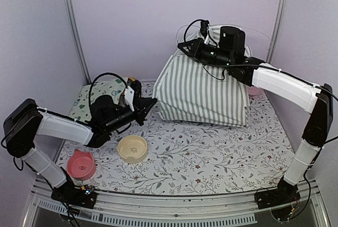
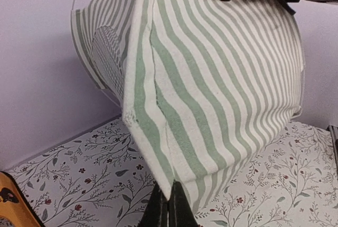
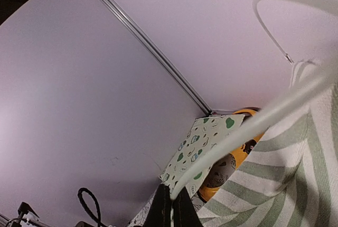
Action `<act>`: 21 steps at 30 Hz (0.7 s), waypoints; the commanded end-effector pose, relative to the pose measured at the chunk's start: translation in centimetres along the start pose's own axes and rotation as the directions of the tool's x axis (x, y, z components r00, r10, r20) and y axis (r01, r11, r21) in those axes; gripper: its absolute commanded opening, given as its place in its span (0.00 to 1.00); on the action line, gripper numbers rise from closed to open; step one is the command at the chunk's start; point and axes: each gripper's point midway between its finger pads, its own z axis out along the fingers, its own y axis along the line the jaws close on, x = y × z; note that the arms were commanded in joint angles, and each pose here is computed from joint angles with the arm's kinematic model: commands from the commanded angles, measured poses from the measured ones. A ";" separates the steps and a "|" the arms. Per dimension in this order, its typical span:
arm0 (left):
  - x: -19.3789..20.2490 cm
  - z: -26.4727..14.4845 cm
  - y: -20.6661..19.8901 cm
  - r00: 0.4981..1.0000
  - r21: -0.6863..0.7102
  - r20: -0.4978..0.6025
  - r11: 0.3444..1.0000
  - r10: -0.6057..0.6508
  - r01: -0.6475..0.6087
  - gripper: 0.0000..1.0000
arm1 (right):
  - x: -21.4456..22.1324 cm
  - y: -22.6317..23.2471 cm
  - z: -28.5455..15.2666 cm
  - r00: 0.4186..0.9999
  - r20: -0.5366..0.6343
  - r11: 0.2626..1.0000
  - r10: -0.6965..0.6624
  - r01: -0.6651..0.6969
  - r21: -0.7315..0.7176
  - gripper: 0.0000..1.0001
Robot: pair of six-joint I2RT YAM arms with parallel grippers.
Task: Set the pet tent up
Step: Adjust the tent at the center of the board.
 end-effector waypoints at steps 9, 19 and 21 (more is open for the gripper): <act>0.7 -0.7 2.7 0.997 -0.170 -0.069 0.985 0.017 -0.028 0.00 | -3.9 -6.5 -3.1 0.992 0.045 0.975 -0.116 0.106 0.194 0.00; 1.0 -0.4 3.3 0.994 -0.186 -0.106 0.981 0.038 -0.058 0.00 | -0.3 -5.9 -3.2 0.990 -0.123 0.996 -0.072 0.079 0.052 0.00; 0.9 -0.4 3.3 0.993 -0.183 -0.104 0.981 0.050 -0.069 0.00 | 0.4 -6.0 -3.0 0.986 -0.153 0.997 -0.062 0.070 0.046 0.00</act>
